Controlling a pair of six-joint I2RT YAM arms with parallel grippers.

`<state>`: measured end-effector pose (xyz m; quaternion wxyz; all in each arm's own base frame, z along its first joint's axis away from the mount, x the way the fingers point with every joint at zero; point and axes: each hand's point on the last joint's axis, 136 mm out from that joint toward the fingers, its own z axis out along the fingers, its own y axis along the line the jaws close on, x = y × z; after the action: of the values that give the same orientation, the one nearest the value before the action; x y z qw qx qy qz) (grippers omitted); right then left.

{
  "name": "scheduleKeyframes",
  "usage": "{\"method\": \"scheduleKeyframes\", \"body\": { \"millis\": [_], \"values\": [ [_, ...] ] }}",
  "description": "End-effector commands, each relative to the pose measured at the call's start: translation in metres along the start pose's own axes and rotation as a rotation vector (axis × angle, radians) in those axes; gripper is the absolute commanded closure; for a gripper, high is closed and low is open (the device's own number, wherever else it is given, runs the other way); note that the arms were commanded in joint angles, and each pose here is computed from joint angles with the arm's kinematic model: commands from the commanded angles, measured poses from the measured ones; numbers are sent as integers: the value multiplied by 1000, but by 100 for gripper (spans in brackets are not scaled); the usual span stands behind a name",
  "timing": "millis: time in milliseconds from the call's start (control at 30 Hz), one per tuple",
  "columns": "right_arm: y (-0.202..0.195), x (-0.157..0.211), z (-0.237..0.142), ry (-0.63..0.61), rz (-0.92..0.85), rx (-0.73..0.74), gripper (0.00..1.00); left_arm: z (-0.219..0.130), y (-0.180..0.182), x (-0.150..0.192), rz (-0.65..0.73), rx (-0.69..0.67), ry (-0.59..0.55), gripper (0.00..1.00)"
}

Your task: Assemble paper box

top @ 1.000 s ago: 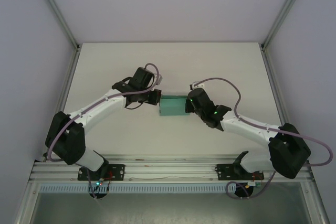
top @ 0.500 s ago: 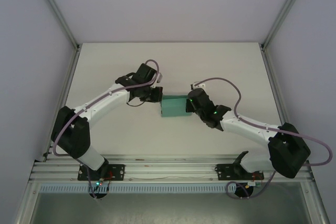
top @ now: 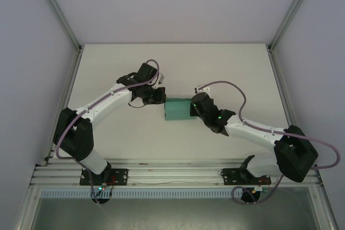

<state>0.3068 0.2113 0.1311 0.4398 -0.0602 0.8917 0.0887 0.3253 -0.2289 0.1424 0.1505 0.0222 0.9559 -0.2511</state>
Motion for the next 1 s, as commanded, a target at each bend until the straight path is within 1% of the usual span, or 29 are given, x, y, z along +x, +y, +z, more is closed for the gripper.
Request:
{"method": "scheduleKeyframes", "body": {
  "millis": [0,133,300,367,567,633,767,833,967],
  "values": [
    [3,50,3,141,-77,-31,100,7,-2,16,20,26,30,100],
    [6,50,3,128,-74,-54,100,20,13,23,49,-49,-5,100],
    [3,55,4,110,-76,-53,100,28,14,36,130,-148,-39,100],
    [1,57,3,102,-70,-54,100,30,19,40,134,-179,-53,100],
    [-3,66,2,116,-79,-55,99,41,31,53,111,-171,-69,100],
    [-1,64,0,118,-65,-63,94,44,31,55,120,-166,-71,100],
    [4,48,-10,81,-5,-95,77,44,30,55,143,-175,-78,100],
    [6,39,-17,57,10,-109,75,43,29,56,155,-173,-85,100],
    [5,15,-34,-3,39,-120,55,41,30,57,170,-175,-95,100]
  ]
}}
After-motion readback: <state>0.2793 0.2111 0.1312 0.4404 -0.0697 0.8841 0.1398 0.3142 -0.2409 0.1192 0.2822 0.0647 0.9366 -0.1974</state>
